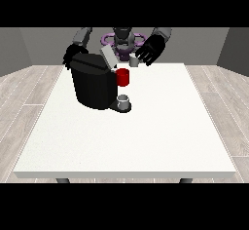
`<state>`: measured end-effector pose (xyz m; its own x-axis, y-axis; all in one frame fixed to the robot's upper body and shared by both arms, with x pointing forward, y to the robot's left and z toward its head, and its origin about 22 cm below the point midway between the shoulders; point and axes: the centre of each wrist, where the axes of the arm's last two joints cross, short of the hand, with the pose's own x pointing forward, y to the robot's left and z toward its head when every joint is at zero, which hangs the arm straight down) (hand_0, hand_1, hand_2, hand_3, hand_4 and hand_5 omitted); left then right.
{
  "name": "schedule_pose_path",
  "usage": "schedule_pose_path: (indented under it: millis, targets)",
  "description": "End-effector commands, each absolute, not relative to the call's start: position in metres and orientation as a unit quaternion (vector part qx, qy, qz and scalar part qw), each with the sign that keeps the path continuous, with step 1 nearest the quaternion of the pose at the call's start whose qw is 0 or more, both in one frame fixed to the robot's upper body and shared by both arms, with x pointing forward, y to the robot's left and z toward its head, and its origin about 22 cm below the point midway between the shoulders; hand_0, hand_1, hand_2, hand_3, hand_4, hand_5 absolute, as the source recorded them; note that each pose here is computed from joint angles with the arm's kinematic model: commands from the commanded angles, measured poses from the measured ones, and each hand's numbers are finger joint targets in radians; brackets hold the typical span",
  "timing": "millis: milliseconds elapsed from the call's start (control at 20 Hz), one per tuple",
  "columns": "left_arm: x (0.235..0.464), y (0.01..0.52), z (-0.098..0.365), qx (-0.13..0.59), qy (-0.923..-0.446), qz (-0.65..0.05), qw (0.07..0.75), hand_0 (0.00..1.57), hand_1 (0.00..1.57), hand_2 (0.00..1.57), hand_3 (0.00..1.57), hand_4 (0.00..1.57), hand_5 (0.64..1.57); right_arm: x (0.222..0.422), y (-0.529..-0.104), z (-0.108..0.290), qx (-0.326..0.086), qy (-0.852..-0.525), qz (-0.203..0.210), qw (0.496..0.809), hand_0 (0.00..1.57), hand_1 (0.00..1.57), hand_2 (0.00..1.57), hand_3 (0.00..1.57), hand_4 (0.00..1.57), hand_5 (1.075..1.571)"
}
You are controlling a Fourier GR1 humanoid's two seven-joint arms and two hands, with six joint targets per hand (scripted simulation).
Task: Insert the coffee pod into the coffee machine and close the lid
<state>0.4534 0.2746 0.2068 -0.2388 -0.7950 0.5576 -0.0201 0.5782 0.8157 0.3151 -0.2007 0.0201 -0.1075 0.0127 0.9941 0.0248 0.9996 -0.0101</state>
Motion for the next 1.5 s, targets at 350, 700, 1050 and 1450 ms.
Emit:
schedule_pose_path:
  millis: [350,700,1050,1450]
  targets:
    - [0.453,0.300,0.239,0.321,-0.727,-0.332,0.508,1.26,1.26,1.30,1.24,0.49,1.571,0.321,-0.208,0.051,-0.017,-0.783,-0.011,0.621,0.00,0.00,0.00,0.00,0.52,1.571]
    - [0.461,0.251,0.224,0.289,-0.703,-0.361,0.541,1.30,1.30,1.33,1.23,0.50,1.571,0.308,-0.222,0.013,-0.039,-0.748,-0.016,0.663,0.00,0.00,0.00,0.00,0.48,1.571]
    - [0.463,0.247,0.228,0.293,-0.710,-0.360,0.529,1.21,1.21,1.26,1.19,0.50,1.571,0.319,-0.205,0.042,-0.027,-0.760,-0.020,0.649,0.00,0.00,0.00,0.00,0.50,1.571]
    - [0.463,0.249,0.232,0.297,-0.708,-0.368,0.525,1.20,1.20,1.28,1.21,0.52,1.571,0.320,-0.220,0.043,-0.020,-0.768,-0.027,0.639,0.00,0.00,0.00,0.00,0.53,1.571]
